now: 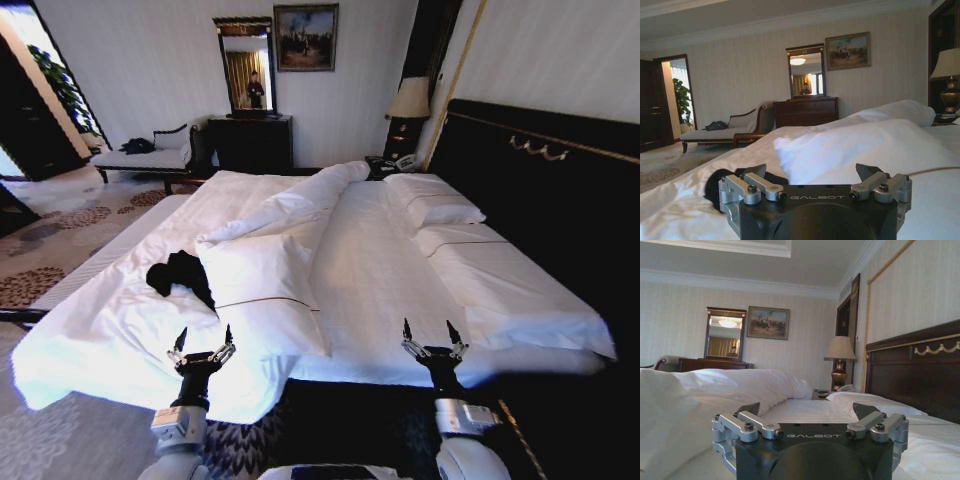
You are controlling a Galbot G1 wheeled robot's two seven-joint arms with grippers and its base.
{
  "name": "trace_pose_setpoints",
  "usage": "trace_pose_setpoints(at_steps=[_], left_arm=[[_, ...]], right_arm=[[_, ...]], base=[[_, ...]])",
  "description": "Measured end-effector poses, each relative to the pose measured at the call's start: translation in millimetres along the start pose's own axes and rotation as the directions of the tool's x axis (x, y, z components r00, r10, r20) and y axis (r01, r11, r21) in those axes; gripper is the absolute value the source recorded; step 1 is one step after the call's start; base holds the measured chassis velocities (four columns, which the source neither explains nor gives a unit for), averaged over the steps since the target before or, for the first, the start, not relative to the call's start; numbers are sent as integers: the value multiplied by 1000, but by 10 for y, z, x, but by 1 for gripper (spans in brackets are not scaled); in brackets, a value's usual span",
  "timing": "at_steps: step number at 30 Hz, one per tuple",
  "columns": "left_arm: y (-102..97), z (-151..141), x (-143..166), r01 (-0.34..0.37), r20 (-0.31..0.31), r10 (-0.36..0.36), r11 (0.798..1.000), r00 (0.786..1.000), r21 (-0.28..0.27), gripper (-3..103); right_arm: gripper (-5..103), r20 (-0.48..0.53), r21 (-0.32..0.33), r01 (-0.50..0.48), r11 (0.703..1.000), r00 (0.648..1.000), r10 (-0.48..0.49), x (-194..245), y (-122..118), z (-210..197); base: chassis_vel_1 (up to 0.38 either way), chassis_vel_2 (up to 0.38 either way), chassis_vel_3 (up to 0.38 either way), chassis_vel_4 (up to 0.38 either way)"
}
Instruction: Fold the clothes on the bed.
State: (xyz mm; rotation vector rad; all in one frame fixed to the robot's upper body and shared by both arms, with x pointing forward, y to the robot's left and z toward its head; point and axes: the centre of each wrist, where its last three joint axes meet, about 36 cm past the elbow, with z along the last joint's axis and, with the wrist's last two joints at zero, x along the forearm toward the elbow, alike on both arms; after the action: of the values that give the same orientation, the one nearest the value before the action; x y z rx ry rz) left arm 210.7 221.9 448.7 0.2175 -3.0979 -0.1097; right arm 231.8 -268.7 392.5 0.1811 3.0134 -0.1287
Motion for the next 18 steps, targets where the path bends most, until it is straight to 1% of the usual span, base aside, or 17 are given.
trace_pose_setpoints(at_steps=[7, 18], left_arm=[[10, -16, 4, -1, 4, 1, 1000, 1000, -3, 100], [17, -27, 9, -1, 6, 1, 1000, 1000, -4, 100]], right_arm=[[100, 0, 0, 0, 1000, 1000, 0, 6, 2, -2], [100, 3, 0, -2, 1000, 1000, 2, 11, 3, -5]], base=[[112, 265, -96, -244], [54, 184, -58, -201]])
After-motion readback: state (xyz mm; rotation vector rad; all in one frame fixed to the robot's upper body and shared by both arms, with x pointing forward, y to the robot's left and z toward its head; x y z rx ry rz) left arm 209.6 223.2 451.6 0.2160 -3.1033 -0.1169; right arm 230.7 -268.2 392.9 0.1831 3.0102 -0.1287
